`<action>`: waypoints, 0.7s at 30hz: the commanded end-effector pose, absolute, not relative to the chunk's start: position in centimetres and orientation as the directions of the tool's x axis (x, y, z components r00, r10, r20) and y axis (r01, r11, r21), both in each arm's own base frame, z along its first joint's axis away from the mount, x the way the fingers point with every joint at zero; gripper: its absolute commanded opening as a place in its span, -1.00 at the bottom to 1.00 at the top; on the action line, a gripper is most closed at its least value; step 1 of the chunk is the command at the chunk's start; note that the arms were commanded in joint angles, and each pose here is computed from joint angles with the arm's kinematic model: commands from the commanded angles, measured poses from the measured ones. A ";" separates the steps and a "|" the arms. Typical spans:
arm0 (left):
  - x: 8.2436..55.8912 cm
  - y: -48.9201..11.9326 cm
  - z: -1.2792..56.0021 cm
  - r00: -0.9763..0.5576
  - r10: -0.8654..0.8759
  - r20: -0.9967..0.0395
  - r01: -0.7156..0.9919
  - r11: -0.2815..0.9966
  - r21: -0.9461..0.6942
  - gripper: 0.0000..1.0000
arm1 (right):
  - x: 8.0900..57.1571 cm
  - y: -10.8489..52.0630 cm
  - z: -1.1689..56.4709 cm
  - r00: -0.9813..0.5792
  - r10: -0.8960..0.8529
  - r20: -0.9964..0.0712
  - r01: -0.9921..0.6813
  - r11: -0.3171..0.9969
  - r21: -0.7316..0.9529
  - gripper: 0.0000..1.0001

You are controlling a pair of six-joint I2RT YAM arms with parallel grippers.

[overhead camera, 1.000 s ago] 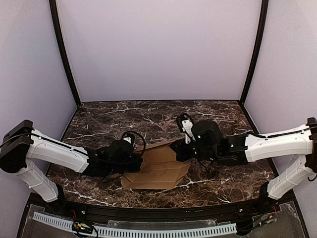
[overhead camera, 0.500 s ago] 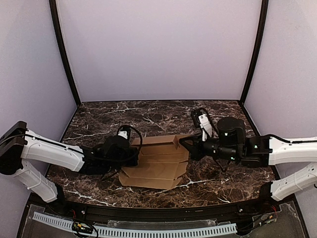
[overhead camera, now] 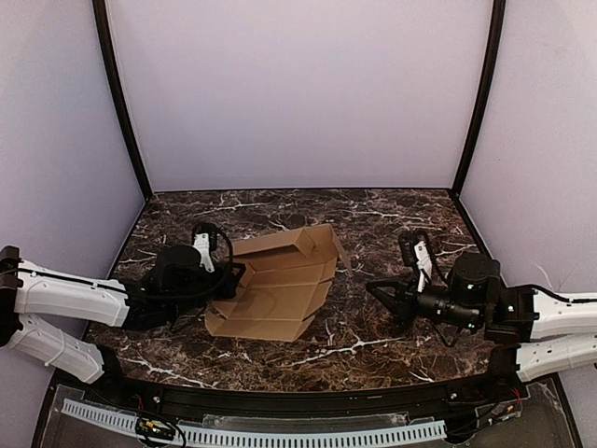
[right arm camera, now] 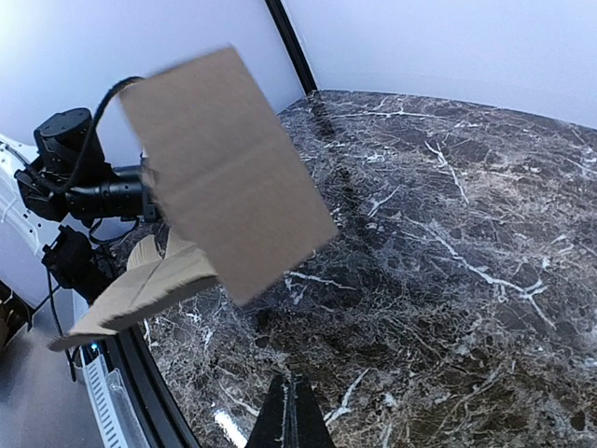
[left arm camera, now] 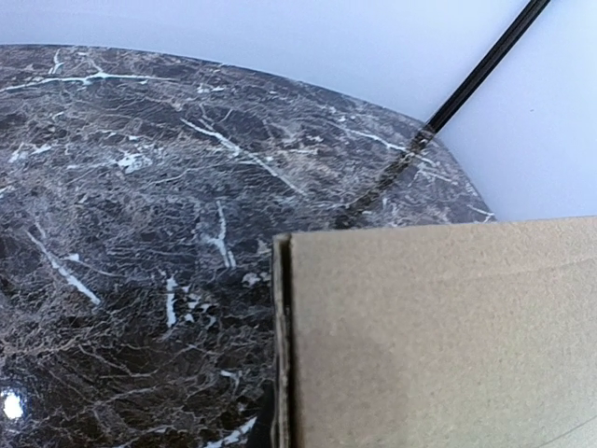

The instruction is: Fold the paper box

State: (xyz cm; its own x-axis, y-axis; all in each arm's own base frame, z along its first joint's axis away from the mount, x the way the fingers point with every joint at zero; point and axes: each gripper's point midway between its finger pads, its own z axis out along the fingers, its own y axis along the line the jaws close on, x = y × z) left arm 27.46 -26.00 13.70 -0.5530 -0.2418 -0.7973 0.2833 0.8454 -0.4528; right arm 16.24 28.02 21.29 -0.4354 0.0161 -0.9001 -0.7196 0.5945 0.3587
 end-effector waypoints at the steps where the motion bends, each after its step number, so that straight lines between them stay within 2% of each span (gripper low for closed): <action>1: 26.6 -26.9 16.4 -0.549 -0.332 -0.767 0.349 0.743 -0.571 -0.99 | 16.5 29.2 22.6 -0.438 0.135 -0.889 -0.726 0.530 0.438 -1.00; 11: 24.8 -28.1 16.0 -0.625 -0.408 -0.665 0.367 0.598 -0.712 -0.99 | 14.1 33.4 27.0 -0.413 0.252 -0.875 -0.852 0.234 0.469 -1.00; 21: 24.0 -29.1 16.3 -0.655 -0.409 -0.635 0.401 0.525 -0.751 -0.99 | 13.8 35.8 29.6 -0.393 0.298 -0.870 -0.889 0.120 0.442 -1.00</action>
